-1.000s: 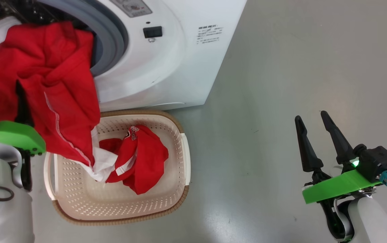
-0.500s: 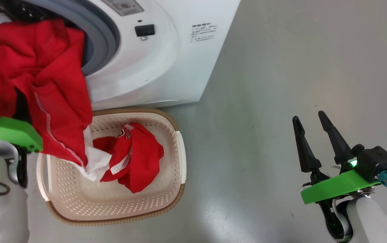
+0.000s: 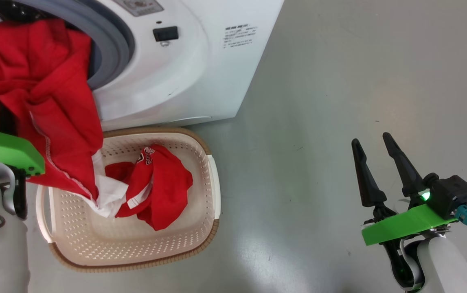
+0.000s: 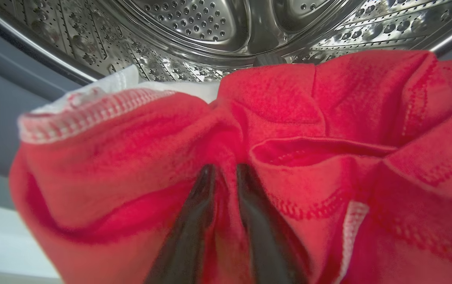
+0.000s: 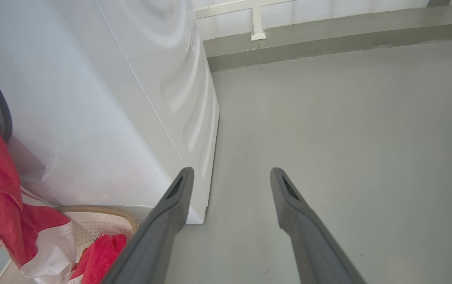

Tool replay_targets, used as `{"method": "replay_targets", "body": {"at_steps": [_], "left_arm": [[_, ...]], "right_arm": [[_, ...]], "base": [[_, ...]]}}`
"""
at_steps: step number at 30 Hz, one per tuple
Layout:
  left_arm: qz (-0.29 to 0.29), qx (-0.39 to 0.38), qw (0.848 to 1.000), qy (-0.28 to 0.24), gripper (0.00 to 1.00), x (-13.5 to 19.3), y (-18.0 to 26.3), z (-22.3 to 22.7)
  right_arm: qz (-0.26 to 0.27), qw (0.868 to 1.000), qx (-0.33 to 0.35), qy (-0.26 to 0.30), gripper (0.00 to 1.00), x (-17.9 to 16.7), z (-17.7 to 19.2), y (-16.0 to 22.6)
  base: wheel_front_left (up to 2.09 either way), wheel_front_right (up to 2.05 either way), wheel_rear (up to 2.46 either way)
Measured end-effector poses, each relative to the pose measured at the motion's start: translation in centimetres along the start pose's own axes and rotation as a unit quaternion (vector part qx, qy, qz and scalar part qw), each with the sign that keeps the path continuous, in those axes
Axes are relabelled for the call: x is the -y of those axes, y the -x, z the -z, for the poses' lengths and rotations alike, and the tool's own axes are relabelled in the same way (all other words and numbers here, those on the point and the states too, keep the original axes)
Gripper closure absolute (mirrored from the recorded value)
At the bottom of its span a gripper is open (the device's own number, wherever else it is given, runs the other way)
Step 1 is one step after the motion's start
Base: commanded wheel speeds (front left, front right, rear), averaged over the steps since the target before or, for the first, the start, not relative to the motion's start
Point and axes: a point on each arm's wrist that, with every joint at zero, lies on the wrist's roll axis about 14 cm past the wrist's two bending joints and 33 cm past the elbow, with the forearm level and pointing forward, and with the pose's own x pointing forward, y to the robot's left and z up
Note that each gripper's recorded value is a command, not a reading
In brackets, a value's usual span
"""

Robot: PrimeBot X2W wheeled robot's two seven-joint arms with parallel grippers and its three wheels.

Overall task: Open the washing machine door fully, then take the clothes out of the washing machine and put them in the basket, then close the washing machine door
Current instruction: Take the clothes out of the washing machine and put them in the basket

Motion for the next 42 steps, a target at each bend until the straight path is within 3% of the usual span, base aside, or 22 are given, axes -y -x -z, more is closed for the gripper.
{"method": "replay_targets", "body": {"at_steps": [6, 13, 26, 42], "left_arm": [[0.005, 0.011, 1.000, 0.008, 1.00, 0.3, -0.1, -0.6], [0.011, 0.073, 0.996, 0.040, 1.00, 1.2, 0.3, -4.5], [0.028, 0.121, 0.991, 0.058, 1.00, 2.2, 4.0, -6.6], [0.055, 0.089, 0.992, 0.069, 1.00, 4.1, 10.6, -3.0]], "right_arm": [[-0.001, 1.000, 0.001, -0.001, 0.00, -0.1, 0.0, -0.2], [-0.008, 1.000, 0.014, -0.003, 0.00, -0.7, -0.9, -0.6], [-0.024, 0.999, 0.028, -0.006, 0.00, -1.9, -2.0, -0.5], [-0.040, 0.999, 0.033, -0.010, 0.00, -3.3, -2.5, 0.7]], "base": [[0.00, 0.00, 0.00], [0.00, 0.00, 0.00], [0.00, 0.00, 0.00], [0.00, 0.00, 0.00]]}}
